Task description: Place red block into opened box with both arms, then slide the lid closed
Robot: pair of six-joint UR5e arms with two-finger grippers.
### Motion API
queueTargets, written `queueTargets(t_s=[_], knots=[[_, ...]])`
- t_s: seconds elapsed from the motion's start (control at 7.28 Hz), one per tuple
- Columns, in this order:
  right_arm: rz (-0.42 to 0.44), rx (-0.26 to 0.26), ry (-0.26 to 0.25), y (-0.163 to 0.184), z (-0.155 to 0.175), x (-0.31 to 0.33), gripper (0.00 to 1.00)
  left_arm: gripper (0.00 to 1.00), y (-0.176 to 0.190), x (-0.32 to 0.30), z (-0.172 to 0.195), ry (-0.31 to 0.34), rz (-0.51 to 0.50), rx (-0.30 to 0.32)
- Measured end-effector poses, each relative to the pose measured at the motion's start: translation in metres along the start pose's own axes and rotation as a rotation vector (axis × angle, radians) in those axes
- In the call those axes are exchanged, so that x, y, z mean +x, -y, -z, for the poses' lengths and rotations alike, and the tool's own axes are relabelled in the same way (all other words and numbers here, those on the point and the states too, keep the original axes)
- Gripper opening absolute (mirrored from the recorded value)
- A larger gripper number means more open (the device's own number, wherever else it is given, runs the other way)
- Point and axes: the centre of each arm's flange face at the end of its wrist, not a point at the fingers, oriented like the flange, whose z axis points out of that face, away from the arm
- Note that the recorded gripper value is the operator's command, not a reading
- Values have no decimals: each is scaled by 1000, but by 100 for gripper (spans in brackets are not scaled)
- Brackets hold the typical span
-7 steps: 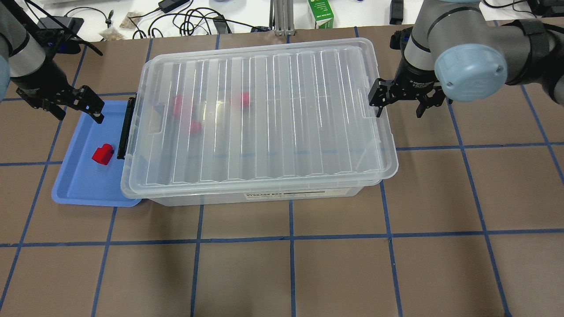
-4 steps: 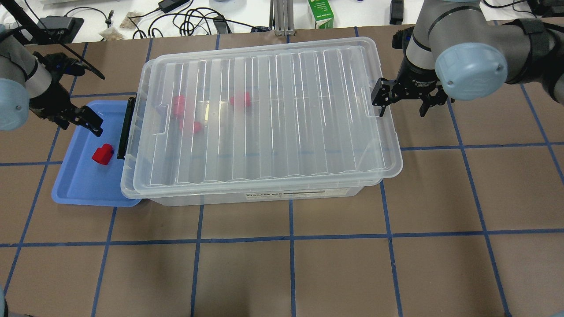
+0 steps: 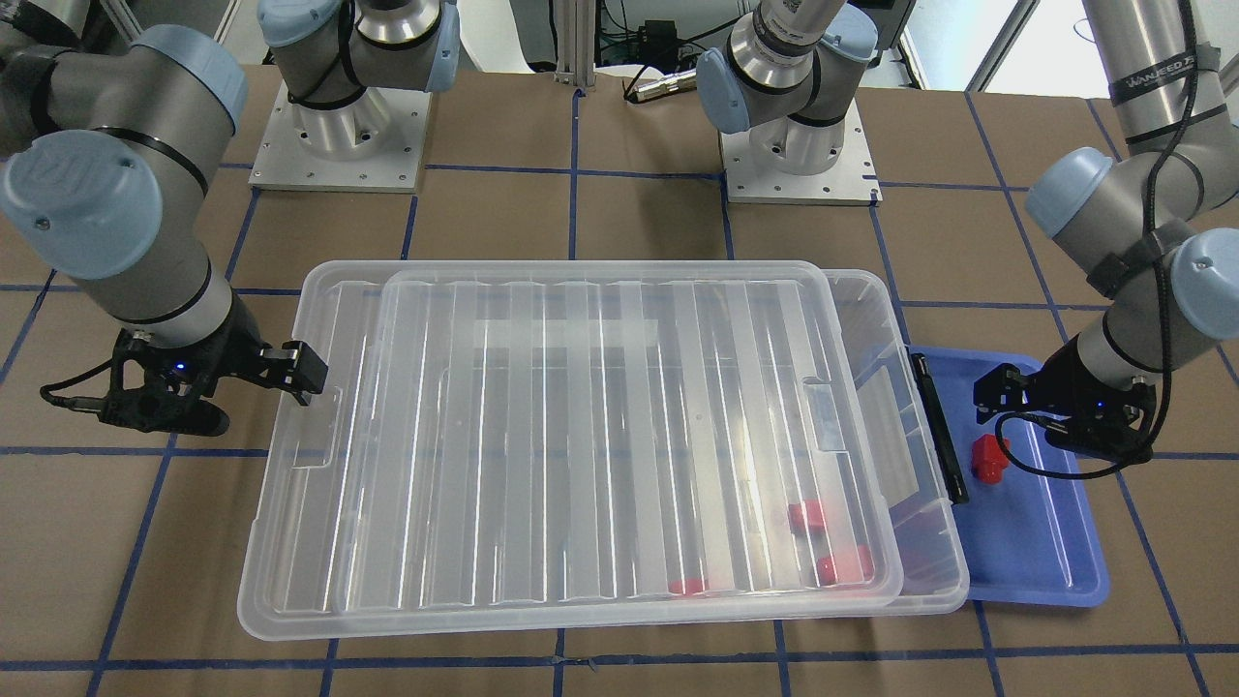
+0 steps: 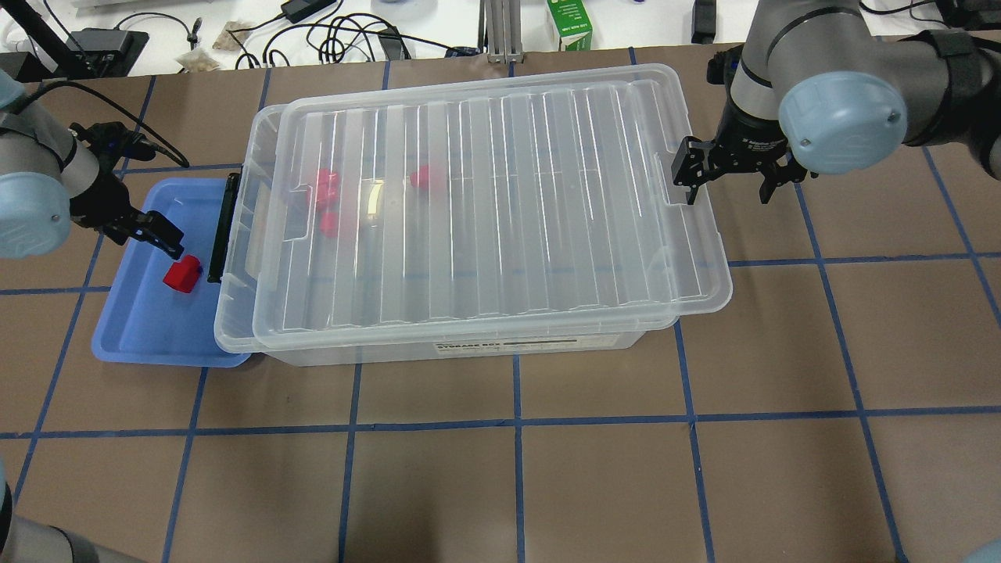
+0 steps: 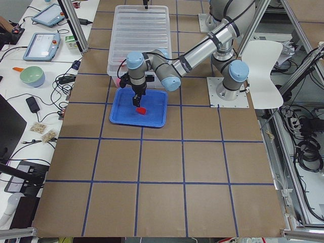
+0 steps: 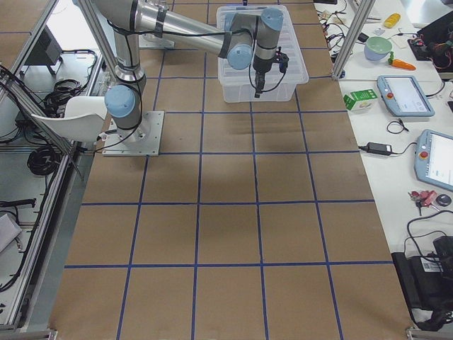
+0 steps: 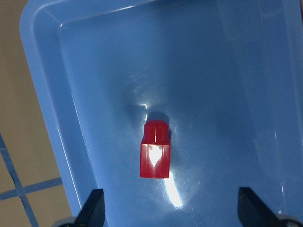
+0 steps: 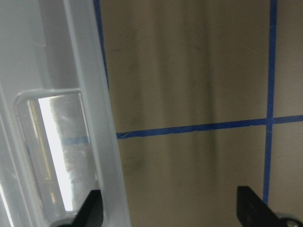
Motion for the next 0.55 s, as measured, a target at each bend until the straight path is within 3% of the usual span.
queueTargets(t_s=[0.55], knots=[[-1,-2,-2,8,-3,49,100,100,11,-8,-51,-3,-24,-11]])
